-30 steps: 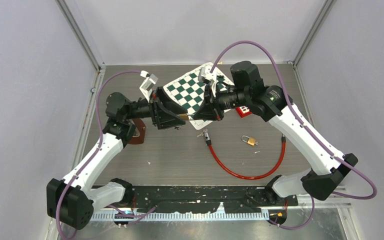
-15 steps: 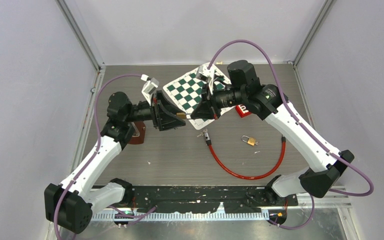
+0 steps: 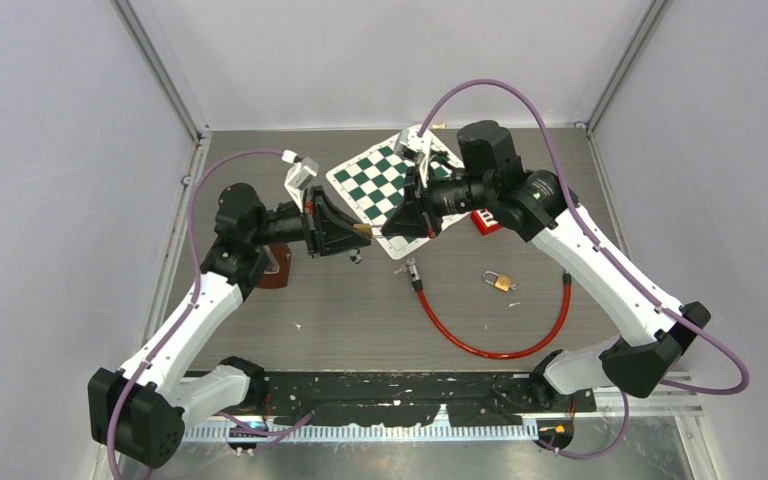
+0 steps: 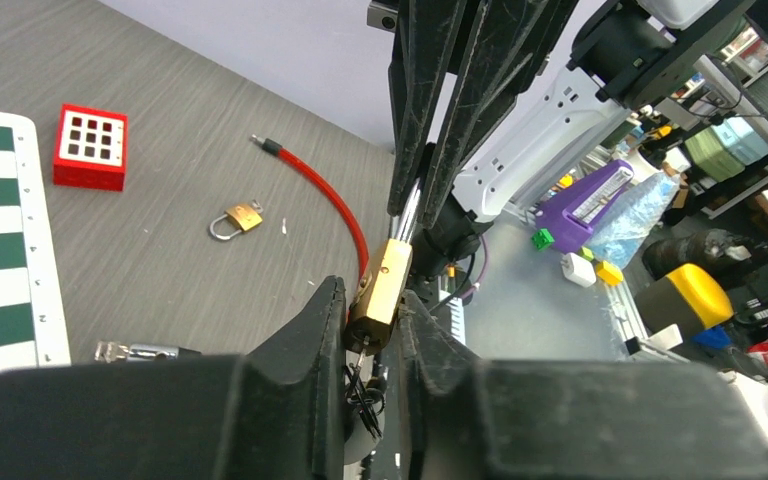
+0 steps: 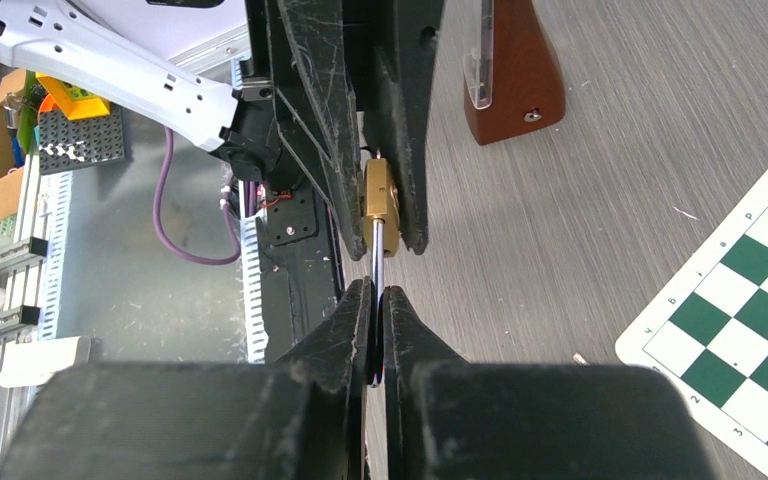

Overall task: Lock with the key
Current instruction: Lock the lock.

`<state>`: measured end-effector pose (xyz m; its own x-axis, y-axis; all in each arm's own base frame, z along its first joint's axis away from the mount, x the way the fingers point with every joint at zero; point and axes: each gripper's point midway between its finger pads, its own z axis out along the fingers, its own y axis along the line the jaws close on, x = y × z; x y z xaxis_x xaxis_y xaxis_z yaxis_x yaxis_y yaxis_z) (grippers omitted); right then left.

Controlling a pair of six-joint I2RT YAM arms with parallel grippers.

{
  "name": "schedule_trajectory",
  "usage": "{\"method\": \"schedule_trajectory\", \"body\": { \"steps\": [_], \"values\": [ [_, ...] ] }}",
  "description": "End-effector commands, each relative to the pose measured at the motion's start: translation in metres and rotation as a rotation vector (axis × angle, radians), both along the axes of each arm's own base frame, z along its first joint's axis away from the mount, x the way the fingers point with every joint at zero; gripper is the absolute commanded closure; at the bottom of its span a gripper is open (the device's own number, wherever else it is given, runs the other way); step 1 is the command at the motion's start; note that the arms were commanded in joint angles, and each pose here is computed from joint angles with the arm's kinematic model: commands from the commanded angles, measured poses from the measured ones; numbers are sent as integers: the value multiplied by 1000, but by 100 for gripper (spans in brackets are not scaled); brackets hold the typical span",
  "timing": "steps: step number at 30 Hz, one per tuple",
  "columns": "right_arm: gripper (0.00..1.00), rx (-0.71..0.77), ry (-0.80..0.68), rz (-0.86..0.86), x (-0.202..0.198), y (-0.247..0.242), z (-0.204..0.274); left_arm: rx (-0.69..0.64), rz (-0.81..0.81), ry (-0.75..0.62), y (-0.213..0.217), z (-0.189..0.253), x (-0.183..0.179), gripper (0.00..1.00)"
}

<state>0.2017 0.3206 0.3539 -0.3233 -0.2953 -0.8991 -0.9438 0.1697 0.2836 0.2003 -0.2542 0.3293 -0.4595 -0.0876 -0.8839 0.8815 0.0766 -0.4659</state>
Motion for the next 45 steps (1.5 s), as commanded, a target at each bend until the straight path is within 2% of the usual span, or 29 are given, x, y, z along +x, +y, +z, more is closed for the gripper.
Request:
{"method": "schedule_trajectory", "body": {
  "steps": [1, 7, 9, 12, 14, 17, 20, 23, 26, 35, 37, 38, 40, 45],
  "values": [
    [95, 90, -72, 20, -8, 2, 30, -11, -4, -45, 2, 16, 2, 100],
    [95, 89, -69, 2, -5, 2, 27, -19, 11, -47, 3, 20, 1, 100],
    [90, 94, -69, -20, -1, 2, 28, -24, 17, -47, 4, 22, 1, 100],
    [66, 120, -68, -66, 4, 2, 33, -37, 28, -53, 4, 26, 1, 100],
    [55, 135, -76, -107, 7, -1, 36, -42, 50, -57, 5, 28, 2, 100],
    [44, 161, -86, -143, 7, -8, 38, -44, 90, -58, 7, 31, 7, 100],
    [29, 201, -85, -184, 11, -13, 40, -44, 122, -52, 8, 33, 10, 100],
    [25, 245, -87, -229, 14, -19, 47, -46, 124, -56, 9, 36, 9, 100],
    [27, 255, -66, -243, 17, -19, 44, -45, 108, -53, 8, 38, 6, 100],
    [59, 241, -32, -257, 29, -11, 39, -54, 100, -71, 9, 49, 2, 100],
    [73, 245, -34, -244, 27, -10, 40, -53, 101, -63, 9, 49, 2, 100],
    [85, 249, -35, -228, 25, -9, 41, -54, 103, -58, 9, 50, 3, 100],
    [93, 253, -35, -211, 22, -8, 42, -61, 103, -50, 9, 53, 2, 100],
    [95, 286, -31, -162, 14, -4, 45, -73, 91, -39, 8, 56, 3, 100]
  ]
}}
